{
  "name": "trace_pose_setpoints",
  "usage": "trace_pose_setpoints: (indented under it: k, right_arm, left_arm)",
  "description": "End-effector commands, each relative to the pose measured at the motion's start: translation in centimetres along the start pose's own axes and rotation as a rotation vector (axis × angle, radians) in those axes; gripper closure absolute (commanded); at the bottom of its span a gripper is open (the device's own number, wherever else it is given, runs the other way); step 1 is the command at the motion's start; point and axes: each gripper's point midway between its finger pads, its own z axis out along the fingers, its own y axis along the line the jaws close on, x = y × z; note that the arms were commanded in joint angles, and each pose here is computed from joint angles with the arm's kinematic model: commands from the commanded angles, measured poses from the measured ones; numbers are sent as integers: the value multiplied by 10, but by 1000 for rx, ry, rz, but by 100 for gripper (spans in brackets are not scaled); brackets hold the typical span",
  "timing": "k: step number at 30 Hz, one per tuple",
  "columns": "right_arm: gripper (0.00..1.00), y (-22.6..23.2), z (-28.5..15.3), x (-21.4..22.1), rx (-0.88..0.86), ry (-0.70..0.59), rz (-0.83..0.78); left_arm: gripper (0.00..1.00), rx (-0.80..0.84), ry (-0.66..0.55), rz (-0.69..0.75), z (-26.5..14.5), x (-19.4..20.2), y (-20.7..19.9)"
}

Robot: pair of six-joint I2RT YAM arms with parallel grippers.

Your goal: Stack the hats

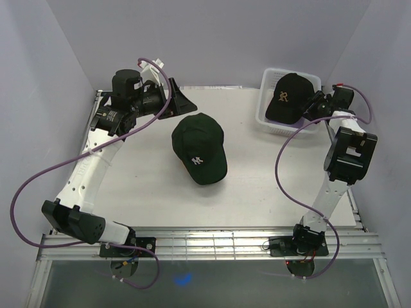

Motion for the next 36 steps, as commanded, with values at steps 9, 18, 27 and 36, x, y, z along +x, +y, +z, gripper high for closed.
trace_pose_setpoints:
  k: [9, 18, 27, 36]
  right_arm:
    - [42, -8, 9, -9, 33, -69, -72]
    - [41, 4, 13, -4, 19, -98, -167]
    - [41, 10, 18, 6, 2, -79, -187]
    - [65, 68, -5, -12, -214, -147, -125]
  left_arm:
    - [13, 3, -7, 27, 0, -1, -2]
    - [14, 1, -4, 30, 3, 0, -2]
    - [13, -4, 0, 31, 4, 2, 0]
    - [13, -3, -1, 29, 3, 2, -1]
